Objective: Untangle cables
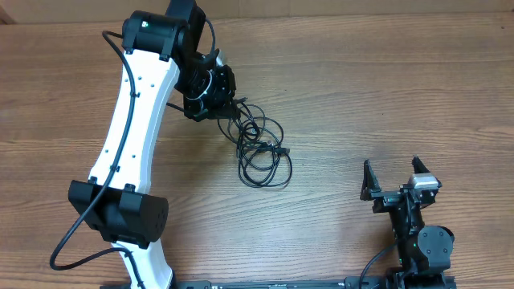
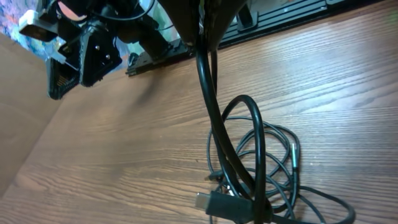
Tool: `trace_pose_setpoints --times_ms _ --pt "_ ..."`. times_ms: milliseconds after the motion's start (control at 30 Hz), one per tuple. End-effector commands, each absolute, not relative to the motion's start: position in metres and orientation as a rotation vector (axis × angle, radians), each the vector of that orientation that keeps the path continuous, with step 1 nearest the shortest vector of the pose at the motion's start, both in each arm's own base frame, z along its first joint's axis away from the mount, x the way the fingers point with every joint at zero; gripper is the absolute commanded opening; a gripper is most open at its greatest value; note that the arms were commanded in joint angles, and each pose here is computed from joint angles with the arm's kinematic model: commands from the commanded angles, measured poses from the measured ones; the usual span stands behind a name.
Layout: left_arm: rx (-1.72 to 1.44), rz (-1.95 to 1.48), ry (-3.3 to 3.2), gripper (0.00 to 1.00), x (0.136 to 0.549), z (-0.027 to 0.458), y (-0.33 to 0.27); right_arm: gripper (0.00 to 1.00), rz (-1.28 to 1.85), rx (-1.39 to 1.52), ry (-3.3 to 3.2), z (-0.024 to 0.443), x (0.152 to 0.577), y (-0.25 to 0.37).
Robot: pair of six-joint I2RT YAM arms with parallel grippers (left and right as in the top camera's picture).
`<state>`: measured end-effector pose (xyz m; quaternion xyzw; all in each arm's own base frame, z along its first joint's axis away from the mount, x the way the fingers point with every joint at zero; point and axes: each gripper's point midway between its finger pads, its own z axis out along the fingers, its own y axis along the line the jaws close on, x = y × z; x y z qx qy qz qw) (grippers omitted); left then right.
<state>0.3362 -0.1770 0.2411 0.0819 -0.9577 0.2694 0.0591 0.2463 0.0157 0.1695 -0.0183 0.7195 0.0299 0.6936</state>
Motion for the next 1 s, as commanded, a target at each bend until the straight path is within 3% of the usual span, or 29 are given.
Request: trace_pose_setpoints --times_ms 0,367,467,600,667,967 --pt "0.138 0.910 -2.932 0.04 0.325 0.266 -0.187 1.00 0.064 -0.040 1.610 0.166 0.247 0.015" --pt "0.157 0.530 -3.278 0.05 0.296 0.299 -0.166 1.00 0.064 -0.040 1.610 0.166 0.247 0.015" --pt "0.232 0.352 -3.330 0.22 0.300 0.291 -0.158 1.00 0.064 -0.040 1.610 0.166 0.247 0.015" --pt "0.261 0.227 -3.324 0.32 0.309 0.273 -0.153 1.00 0.064 -0.040 1.610 0.166 0.247 0.015" --pt "0.245 0.195 -3.310 0.44 0.316 0.263 -0.152 1.00 0.064 -0.040 1.610 0.166 0.247 0.015" --pt "0.203 0.387 -3.267 0.54 0.319 0.274 -0.155 1.00 0.064 -0.040 1.610 0.166 0.247 0.015"
